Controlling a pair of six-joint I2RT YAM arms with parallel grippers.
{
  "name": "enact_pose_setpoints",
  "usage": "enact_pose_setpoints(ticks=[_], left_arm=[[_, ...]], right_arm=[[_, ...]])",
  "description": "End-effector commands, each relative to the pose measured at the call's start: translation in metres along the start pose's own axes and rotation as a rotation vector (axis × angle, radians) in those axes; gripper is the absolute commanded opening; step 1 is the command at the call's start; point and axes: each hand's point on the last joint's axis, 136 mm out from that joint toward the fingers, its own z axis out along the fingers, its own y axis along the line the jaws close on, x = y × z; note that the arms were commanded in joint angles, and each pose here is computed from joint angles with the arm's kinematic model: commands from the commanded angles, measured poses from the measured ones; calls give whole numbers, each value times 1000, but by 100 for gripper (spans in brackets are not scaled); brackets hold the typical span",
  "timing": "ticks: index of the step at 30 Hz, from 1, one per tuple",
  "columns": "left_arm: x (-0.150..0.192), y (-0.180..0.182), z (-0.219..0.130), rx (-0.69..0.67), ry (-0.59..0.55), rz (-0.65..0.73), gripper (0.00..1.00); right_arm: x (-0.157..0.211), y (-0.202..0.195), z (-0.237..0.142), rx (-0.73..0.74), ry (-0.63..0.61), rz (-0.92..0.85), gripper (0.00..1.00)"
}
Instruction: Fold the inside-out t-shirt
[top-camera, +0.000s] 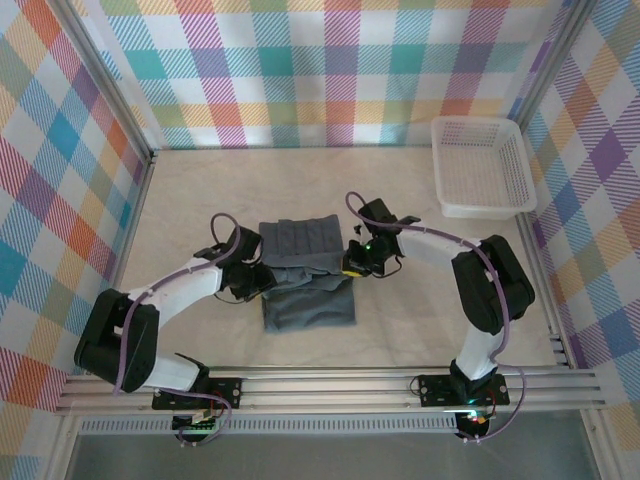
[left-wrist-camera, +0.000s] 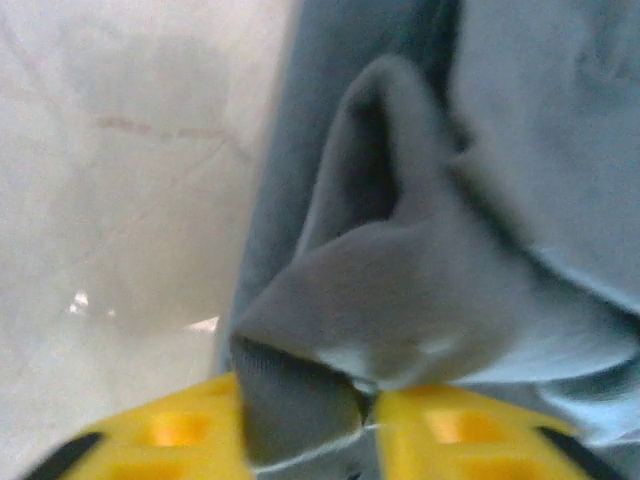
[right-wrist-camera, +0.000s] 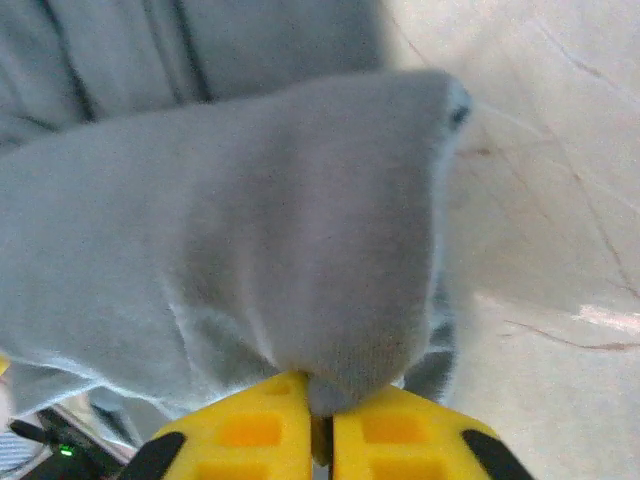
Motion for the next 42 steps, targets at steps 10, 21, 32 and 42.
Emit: enact_pose_setpoints(ticks=[10,21,32,42], left_arm=[[-84,-57,-39,162,-182,-24,0],[-190,-66,-5,240,-272,-112,44],[-182,-40,-9,159,-266,74,66],[-171,-55,40,42,-224,345,69]], right_arm=[[-83,50,-35,-136,-124,-7,0],[-185,36,-33,-129,-214,-44,46],[-139,-10,-37,-68,-209,-195,71],[-135,-5,-30,-85,-181,-190,71]])
